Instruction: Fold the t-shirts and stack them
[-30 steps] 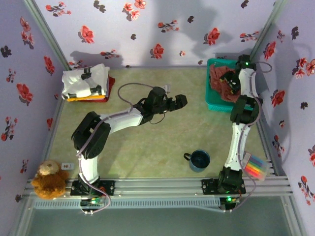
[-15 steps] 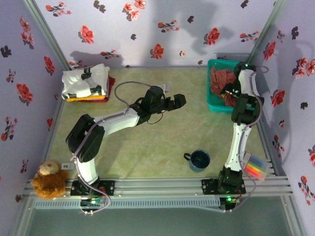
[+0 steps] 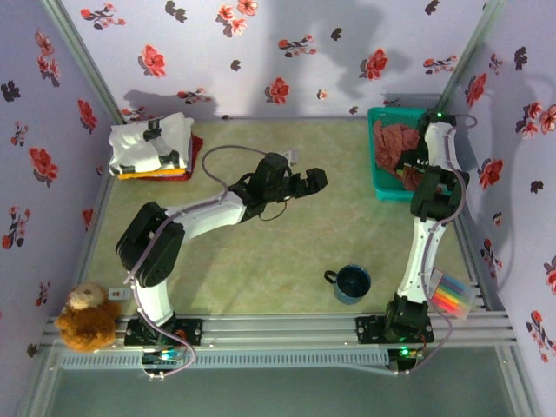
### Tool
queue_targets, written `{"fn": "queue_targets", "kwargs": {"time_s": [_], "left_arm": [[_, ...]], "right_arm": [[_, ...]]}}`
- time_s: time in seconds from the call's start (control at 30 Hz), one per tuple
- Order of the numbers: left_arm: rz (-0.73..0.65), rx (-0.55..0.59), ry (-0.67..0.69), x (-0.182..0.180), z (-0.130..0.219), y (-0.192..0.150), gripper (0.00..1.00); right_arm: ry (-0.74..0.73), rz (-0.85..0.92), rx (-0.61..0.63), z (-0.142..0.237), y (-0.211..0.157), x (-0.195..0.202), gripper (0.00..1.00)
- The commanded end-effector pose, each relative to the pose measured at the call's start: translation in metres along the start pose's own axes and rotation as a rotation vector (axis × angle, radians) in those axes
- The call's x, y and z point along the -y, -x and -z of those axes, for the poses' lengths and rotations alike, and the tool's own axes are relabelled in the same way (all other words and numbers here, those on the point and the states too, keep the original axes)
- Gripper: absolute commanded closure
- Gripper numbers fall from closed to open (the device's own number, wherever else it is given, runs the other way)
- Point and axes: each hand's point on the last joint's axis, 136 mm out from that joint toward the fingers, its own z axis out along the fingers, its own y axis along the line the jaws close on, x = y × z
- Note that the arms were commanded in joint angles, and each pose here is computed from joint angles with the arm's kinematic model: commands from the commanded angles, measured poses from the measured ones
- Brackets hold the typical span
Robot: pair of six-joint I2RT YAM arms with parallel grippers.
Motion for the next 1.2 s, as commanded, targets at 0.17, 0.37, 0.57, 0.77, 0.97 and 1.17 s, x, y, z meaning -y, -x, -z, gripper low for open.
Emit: {"fn": "queue_targets", "kwargs": {"time_s": [0.17,0.37,0.57,0.77,0.97,1.17], "left_arm": [[-0.009,0.002,0.018,-0.006,0.005,0.007,0.00],[-0.019,-0.002,0.027,-0.005,0.014,0.011,0.01],[-0.018,0.003,0.039,-0.010,0.021,0.012,0.01],[0.012,-0.001,0.041,-0.014,0.024,0.009,0.00],[0.012,0.007,0.049,-0.019,0.034,0.011,0.01],[0.058,0.027,0.056,-0.032,0.050,0.024,0.00]], "right_arm": [[0.185,0.068,0.112,0.055,0.002,-0.047,0.11],[0.116,0.026,0.079,0.021,0.009,-0.042,0.27],[0.060,0.026,0.119,0.010,0.018,-0.035,0.56],[0.047,0.082,0.187,0.031,0.032,-0.032,0.92],[0.056,0.094,0.302,0.090,0.037,-0.033,1.00],[0.024,0.118,0.530,0.178,0.030,-0.041,1.00]]}}
